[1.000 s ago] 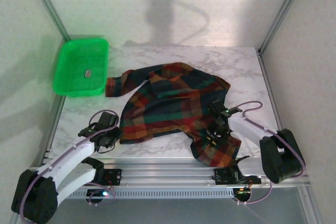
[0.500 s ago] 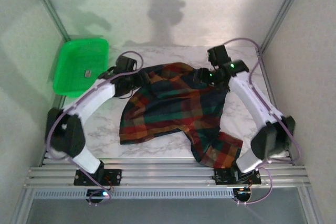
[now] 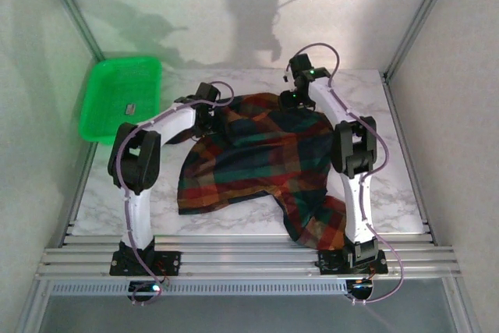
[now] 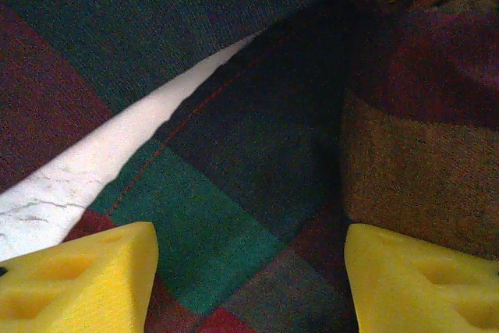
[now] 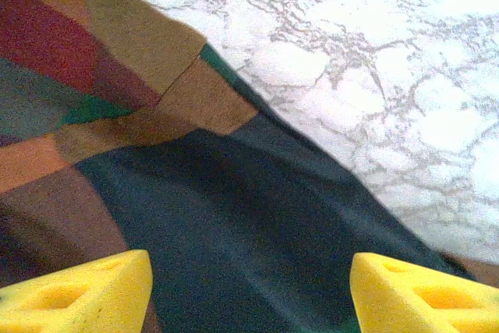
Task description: Fold and stack the long sleeve shirts
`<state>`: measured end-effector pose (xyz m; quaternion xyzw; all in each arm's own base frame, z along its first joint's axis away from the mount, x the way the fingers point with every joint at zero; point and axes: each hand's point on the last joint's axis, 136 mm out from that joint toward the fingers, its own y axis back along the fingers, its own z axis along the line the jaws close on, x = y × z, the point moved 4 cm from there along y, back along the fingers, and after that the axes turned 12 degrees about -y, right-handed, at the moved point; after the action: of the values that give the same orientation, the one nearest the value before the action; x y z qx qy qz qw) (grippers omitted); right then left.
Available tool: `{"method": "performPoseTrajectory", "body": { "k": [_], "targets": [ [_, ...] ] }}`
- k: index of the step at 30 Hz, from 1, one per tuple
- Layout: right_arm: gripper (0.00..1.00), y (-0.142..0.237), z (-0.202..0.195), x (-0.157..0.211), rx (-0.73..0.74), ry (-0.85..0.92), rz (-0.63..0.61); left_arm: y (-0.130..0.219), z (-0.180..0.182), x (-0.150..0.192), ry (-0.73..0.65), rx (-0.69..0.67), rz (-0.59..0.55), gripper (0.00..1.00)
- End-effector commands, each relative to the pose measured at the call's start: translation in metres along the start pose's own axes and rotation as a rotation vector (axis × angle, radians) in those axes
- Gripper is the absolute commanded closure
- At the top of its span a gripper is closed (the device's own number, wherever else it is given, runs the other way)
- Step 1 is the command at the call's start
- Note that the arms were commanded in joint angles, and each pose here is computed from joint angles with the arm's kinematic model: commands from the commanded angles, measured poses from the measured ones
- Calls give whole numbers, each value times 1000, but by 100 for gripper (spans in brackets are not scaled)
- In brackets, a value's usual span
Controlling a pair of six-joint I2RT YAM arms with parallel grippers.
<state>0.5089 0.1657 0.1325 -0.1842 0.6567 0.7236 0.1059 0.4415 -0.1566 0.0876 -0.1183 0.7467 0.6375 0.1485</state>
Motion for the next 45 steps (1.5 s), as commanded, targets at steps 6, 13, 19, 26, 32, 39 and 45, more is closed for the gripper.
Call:
{"method": "performPoseTrajectory", "body": {
  "k": [6, 13, 19, 26, 32, 39, 45],
  "targets": [
    [31, -42, -6, -14, 14, 5, 2, -26, 20, 6, -30, -130, 73, 38],
    [43, -64, -9, -11, 25, -57, 29, -46, 24, 9, -18, -149, 100, 48],
    [80, -77, -38, -18, 81, -272, 51, -42, 47, 6, 50, -212, 90, 90],
    [100, -67, -108, -25, 70, -733, -18, -4, 94, -7, 221, -256, -25, 99],
    [98, -53, -114, -44, -75, -741, -64, 9, 82, -15, 222, -153, -87, 98],
    [45, -23, -39, -75, -260, -273, -140, -4, 45, -14, 117, -94, -68, 98],
    [41, -42, -17, -61, -268, -155, -97, -26, 15, -7, 38, -95, -28, 98]
  ]
}}
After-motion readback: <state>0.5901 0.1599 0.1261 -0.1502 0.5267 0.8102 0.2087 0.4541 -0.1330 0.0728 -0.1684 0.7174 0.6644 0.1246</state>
